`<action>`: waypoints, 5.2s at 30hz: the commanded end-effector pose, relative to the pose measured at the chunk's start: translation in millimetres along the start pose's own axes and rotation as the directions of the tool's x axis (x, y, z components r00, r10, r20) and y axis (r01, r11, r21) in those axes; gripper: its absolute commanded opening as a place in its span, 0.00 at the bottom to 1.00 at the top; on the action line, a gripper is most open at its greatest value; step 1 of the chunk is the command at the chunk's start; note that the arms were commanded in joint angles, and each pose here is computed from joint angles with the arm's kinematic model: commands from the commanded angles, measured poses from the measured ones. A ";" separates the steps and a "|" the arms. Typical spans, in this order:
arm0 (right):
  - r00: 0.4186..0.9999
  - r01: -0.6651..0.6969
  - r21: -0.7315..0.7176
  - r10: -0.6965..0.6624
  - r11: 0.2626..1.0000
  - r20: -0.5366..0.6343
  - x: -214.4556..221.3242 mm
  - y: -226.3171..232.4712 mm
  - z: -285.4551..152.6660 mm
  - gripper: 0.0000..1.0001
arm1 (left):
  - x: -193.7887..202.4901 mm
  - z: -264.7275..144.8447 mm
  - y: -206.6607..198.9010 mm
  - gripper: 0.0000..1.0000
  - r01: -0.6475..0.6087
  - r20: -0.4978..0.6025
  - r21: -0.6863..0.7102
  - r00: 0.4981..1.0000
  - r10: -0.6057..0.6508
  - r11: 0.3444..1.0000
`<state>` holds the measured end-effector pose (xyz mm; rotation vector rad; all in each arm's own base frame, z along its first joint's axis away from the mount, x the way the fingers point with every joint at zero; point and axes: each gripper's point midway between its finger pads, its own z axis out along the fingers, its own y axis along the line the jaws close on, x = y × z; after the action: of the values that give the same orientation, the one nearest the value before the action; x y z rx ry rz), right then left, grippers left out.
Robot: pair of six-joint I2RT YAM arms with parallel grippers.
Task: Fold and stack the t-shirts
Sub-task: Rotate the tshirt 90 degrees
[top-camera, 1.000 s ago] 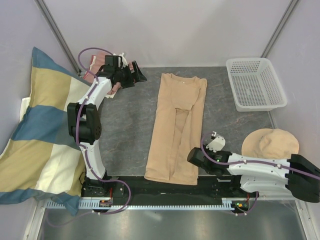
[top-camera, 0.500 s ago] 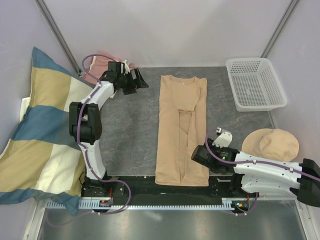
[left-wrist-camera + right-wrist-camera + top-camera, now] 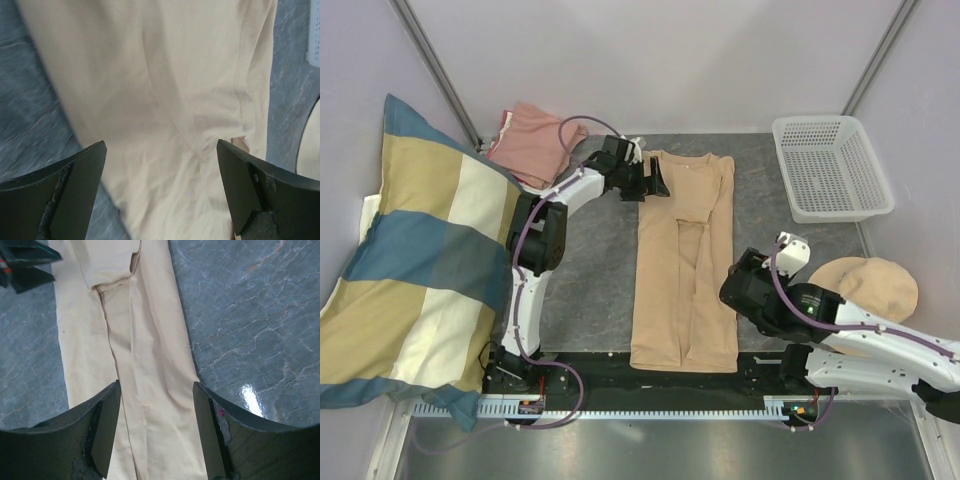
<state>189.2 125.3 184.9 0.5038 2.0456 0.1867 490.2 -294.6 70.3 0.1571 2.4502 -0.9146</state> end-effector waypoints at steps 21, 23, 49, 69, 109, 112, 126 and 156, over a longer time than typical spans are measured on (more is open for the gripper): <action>0.999 -0.021 -0.009 0.021 1.000 0.029 -18.3 -7.7 -9.1 0.70 | -74.9 27.0 38.6 1.00 -0.053 0.139 -0.088 0.988 0.065 0.995; 0.999 -0.031 -0.016 0.031 0.999 0.030 -20.8 -5.9 -10.5 0.71 | -69.9 37.1 44.2 1.00 -0.036 0.126 -0.082 0.991 0.047 0.996; 0.998 -0.047 -0.023 0.048 0.999 0.032 -21.6 -10.2 -11.9 0.71 | -71.1 63.8 60.5 0.02 0.043 0.131 -0.043 0.991 -0.037 0.998; 0.999 -0.040 -0.005 0.040 0.999 0.015 -12.4 -12.4 -8.0 0.72 | -99.9 39.5 128.4 0.06 0.231 0.230 -0.089 0.951 -0.205 0.969; 0.996 -0.055 -0.040 0.058 0.998 0.069 -30.9 -13.3 -11.2 0.75 | 77.4 28.6 -102.9 0.76 -0.066 0.034 0.070 0.997 0.064 0.995; 0.996 -0.064 -0.043 0.066 0.997 0.056 -27.2 -14.8 -11.2 0.75 | 74.5 31.6 -99.7 0.75 -0.084 0.041 0.053 0.996 0.082 0.995; 0.995 -0.089 -0.051 0.091 0.995 0.040 -22.9 -18.1 -11.5 0.75 | 83.4 47.4 -92.0 0.64 -0.068 0.009 0.049 0.998 0.067 0.996; 0.994 -0.106 -0.039 0.107 0.994 0.026 -14.2 -27.3 -9.1 0.75 | 105.8 18.4 -102.0 0.16 0.011 -0.020 0.114 1.000 -0.008 0.993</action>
<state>179.4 97.3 192.7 0.5719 1.9942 0.2850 383.5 -385.6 25.8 0.1909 2.4833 -0.9784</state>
